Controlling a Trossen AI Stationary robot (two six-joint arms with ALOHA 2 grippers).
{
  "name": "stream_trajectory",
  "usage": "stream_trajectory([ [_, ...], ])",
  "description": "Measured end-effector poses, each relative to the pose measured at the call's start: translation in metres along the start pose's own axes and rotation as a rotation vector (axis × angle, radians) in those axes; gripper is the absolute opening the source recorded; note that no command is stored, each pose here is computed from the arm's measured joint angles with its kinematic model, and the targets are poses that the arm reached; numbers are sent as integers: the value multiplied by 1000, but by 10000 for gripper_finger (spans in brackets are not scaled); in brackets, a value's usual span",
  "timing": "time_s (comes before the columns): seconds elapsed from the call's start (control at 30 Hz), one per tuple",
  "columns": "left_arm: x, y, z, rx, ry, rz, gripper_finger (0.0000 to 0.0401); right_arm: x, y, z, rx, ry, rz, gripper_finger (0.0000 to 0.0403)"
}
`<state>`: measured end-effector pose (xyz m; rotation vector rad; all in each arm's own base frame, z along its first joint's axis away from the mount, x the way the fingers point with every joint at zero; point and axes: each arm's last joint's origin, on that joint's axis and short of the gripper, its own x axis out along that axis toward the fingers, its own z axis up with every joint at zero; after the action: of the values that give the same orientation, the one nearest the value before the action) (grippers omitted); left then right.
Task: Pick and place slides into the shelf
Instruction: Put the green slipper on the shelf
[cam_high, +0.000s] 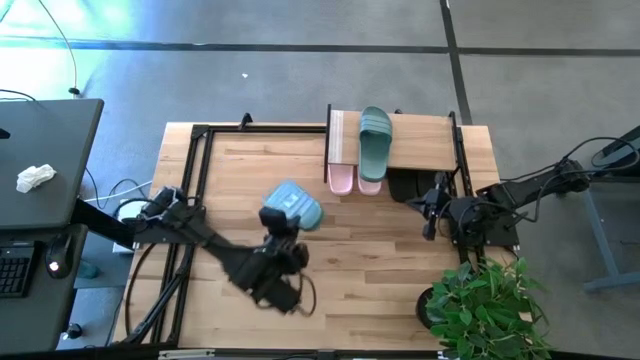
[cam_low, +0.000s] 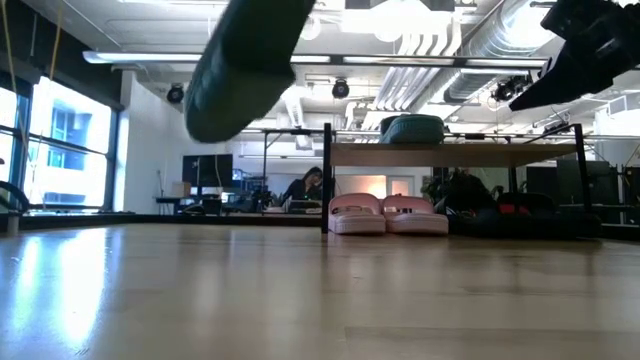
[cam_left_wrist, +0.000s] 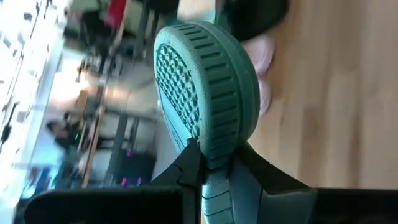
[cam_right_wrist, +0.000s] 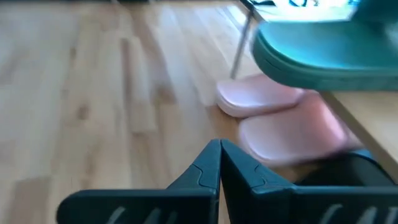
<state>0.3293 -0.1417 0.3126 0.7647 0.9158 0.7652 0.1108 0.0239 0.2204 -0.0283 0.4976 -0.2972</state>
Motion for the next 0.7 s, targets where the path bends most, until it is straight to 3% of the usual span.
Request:
stream_trajectory([
  [0.23,-53,27,19,-96,-198,-7,38,-3,10,21,28,-172,245,0],
  [0.5,-106,44,32,-124,-381,-69,35,-15,16,51,-182,-531,544,0],
  [0.7,-139,47,36,-111,-495,-107,35,0,9,51,-190,-674,548,0],
])
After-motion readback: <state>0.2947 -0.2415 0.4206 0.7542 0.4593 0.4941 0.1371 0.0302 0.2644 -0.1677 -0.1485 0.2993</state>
